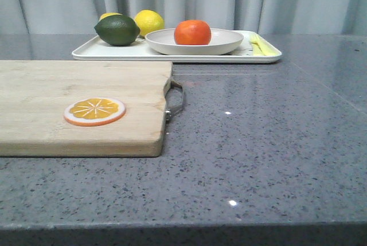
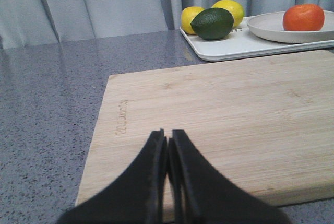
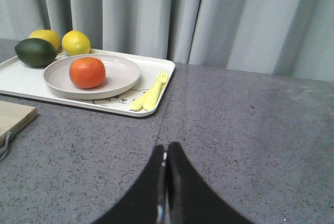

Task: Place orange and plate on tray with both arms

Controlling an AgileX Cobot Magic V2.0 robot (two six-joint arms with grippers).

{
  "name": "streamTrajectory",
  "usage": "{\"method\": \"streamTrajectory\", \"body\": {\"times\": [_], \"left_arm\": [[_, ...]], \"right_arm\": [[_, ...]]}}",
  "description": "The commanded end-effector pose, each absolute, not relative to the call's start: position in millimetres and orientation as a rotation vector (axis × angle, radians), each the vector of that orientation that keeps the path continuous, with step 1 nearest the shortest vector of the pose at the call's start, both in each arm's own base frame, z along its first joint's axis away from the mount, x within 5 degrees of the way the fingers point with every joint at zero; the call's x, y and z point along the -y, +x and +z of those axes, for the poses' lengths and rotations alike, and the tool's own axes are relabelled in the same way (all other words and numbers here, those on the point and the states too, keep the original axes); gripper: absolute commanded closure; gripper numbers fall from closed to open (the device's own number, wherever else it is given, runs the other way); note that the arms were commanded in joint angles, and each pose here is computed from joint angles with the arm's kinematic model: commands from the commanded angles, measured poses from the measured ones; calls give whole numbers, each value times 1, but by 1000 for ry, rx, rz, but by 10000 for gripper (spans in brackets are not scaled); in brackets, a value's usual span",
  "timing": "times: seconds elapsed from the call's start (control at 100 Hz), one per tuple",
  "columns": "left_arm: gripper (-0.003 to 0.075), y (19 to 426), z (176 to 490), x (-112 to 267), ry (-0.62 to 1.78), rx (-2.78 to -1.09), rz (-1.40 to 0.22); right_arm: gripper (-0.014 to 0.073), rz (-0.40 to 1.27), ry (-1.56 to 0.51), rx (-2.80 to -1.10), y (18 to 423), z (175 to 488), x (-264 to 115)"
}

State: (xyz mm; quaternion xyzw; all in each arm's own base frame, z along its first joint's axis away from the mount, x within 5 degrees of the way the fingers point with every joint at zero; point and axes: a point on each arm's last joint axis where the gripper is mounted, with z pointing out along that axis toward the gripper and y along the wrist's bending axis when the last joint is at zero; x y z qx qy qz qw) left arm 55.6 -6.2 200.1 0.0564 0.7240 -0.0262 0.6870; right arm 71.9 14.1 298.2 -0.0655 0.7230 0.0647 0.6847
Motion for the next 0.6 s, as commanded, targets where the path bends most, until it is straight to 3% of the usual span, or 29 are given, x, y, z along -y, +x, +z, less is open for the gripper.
{"method": "streamTrajectory", "body": {"times": [0.0,0.33,0.59], "left_arm": [[739,53,206,6,115,-1524,-69],[739,53,206,6,115,-1524,-69],[739,53,206,6,115,-1524,-69]], "right_arm": [[662,130,-97,-1478,67,297,-10],[662,182,-38,-1512,62,233,-9],[662,220,-8,-1455,58,211,-8]]}}
